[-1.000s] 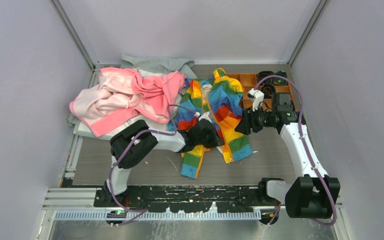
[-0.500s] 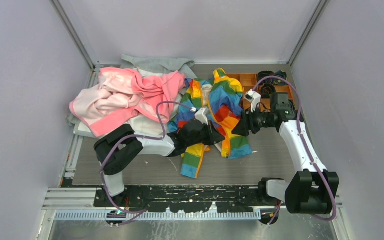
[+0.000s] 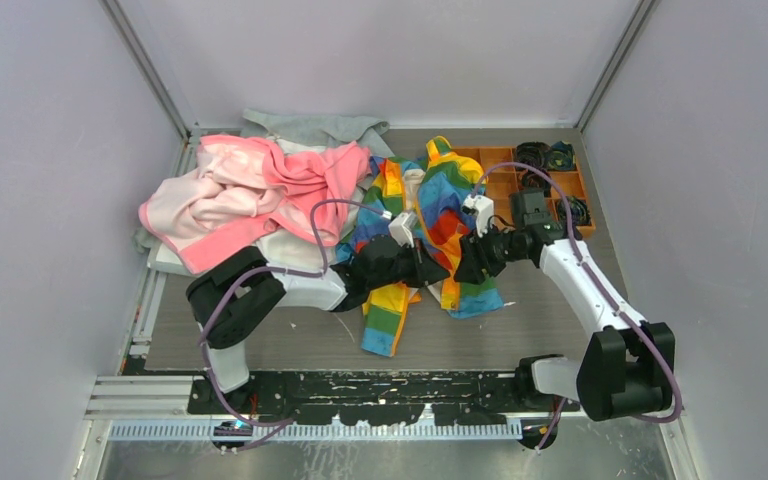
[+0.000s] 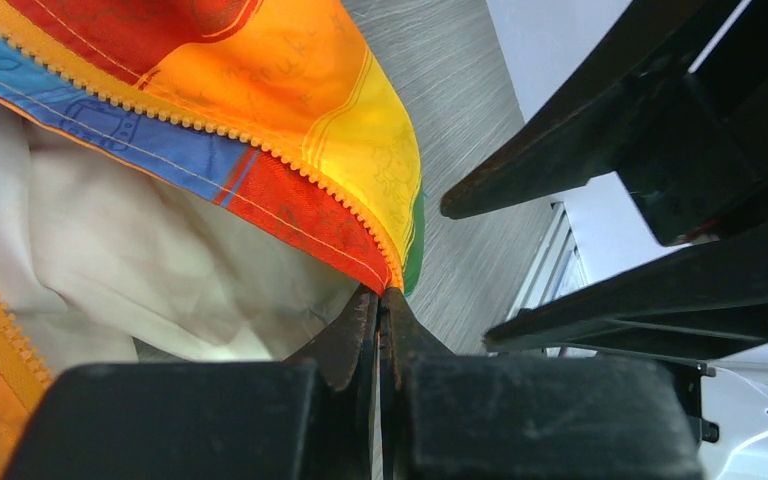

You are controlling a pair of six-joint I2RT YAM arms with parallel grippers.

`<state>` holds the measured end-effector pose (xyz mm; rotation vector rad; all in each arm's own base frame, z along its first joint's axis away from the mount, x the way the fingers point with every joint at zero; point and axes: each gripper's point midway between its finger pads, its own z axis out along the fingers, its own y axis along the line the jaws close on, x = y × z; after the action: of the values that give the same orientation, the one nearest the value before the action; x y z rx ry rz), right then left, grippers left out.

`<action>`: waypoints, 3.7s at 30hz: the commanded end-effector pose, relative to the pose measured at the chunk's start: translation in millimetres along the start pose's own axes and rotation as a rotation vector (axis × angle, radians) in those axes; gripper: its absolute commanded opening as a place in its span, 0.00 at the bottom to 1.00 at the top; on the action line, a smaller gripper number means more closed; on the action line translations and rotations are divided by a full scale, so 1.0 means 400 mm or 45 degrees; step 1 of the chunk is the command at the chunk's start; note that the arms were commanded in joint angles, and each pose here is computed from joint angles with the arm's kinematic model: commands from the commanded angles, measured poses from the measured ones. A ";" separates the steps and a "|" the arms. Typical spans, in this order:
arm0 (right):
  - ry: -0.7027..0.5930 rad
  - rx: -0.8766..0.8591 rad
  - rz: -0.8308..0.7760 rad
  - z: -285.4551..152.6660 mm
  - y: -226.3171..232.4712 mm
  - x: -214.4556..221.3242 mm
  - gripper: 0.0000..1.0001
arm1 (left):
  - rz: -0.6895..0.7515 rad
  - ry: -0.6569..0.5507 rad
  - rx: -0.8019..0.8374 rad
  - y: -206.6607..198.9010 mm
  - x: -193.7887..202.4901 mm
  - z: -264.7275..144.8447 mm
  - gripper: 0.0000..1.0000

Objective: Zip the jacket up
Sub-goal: Adjust the zipper on the jacket.

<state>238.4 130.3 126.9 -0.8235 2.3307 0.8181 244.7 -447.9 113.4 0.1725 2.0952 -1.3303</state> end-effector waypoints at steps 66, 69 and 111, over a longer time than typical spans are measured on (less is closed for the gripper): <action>0.470 0.334 -0.347 0.184 -0.079 0.086 0.39 | 0.116 -0.522 -0.227 -0.034 -0.187 -0.418 0.95; 0.471 0.314 -0.348 0.188 -0.067 0.086 0.40 | 0.083 -0.446 -0.191 -0.040 -0.157 -0.395 0.89; 0.188 0.124 -0.262 0.096 0.031 -0.017 0.02 | 0.026 -0.033 -0.027 -0.065 0.045 -0.108 0.76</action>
<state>236.1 157.2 82.0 -1.1296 2.4278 0.5166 194.8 -404.3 109.3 0.1562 2.1703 -1.2034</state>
